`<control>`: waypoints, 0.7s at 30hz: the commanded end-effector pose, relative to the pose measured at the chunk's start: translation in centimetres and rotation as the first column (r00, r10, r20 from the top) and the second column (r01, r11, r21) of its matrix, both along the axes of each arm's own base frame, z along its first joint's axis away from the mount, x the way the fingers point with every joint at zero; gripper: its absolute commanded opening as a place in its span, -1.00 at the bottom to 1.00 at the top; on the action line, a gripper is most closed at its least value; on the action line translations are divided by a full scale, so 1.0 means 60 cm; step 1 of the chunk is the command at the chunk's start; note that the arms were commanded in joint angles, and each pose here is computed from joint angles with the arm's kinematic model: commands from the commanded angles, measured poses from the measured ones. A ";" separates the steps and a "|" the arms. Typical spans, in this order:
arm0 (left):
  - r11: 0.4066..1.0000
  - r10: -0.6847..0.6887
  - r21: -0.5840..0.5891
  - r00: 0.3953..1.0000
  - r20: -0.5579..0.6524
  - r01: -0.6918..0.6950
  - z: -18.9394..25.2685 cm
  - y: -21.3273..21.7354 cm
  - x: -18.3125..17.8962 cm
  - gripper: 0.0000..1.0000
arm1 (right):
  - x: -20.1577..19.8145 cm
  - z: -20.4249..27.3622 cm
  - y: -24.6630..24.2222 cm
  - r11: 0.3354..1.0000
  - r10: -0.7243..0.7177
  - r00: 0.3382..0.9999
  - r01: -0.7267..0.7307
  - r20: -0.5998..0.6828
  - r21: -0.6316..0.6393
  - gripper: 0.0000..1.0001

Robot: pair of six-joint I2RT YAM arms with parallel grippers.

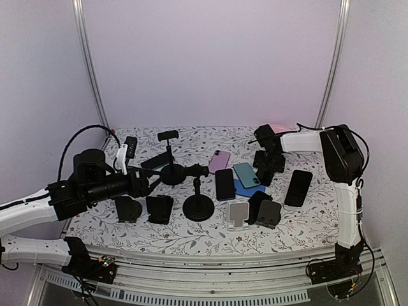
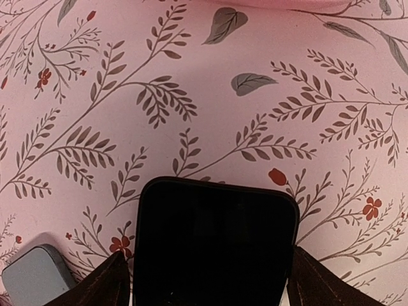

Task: Place the phone on the phone stand
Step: Move the phone to the center of the board.

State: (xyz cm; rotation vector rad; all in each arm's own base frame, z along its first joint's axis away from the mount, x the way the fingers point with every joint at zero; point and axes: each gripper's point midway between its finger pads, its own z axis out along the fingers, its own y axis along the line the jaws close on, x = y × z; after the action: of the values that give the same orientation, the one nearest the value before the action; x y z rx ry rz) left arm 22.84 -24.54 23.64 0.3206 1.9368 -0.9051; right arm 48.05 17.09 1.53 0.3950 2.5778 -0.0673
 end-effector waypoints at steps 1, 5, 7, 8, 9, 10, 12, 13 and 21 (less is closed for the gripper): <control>1.000 0.008 -0.025 1.000 0.000 -0.008 0.016 -0.001 0.009 0.35 | -0.006 -0.023 0.037 0.997 0.076 0.997 -0.076 -0.022 0.019 0.65; 0.999 -0.004 -0.046 1.000 -0.020 0.003 0.011 -0.007 0.007 0.35 | -0.003 -0.018 0.061 0.991 0.132 0.991 -0.131 -0.008 0.037 0.47; 0.997 -0.029 -0.074 0.999 -0.028 0.027 0.009 -0.015 0.002 0.34 | 0.000 -0.008 0.070 0.987 0.160 0.987 -0.160 0.006 0.036 0.37; 0.996 -0.043 -0.086 0.998 -0.036 0.039 0.007 -0.019 -0.002 0.33 | 0.002 -0.003 0.072 0.985 0.167 0.986 -0.167 0.013 0.035 0.34; 0.995 -0.049 -0.095 0.998 -0.043 0.044 0.004 -0.022 -0.004 0.33 | 0.005 0.005 0.073 0.984 0.174 0.985 -0.174 0.022 0.032 0.29; 0.994 -0.051 -0.100 0.998 -0.049 0.046 0.001 -0.024 -0.005 0.33 | 0.007 0.014 0.073 0.984 0.176 0.984 -0.177 0.031 0.029 0.23; 0.993 -0.059 -0.110 0.997 -0.054 0.052 -0.003 -0.028 -0.010 0.32 | 0.011 0.037 0.073 0.983 0.181 0.982 -0.183 0.058 0.026 0.14; 0.992 -0.065 -0.115 0.996 -0.054 0.058 -0.003 -0.032 -0.013 0.32 | 0.012 0.048 0.073 0.982 0.182 0.981 -0.184 0.071 0.027 0.13; 0.987 -0.101 -0.128 0.994 -0.047 0.094 -0.003 -0.066 -0.033 0.32 | 0.023 0.150 0.078 0.980 0.191 0.961 -0.197 0.201 0.007 0.09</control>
State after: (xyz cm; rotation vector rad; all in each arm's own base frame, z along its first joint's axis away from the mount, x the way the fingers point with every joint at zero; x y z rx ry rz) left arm 21.35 -27.35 22.98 0.3169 1.9445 -1.0714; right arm 48.62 20.72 4.84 0.1768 2.5248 0.0265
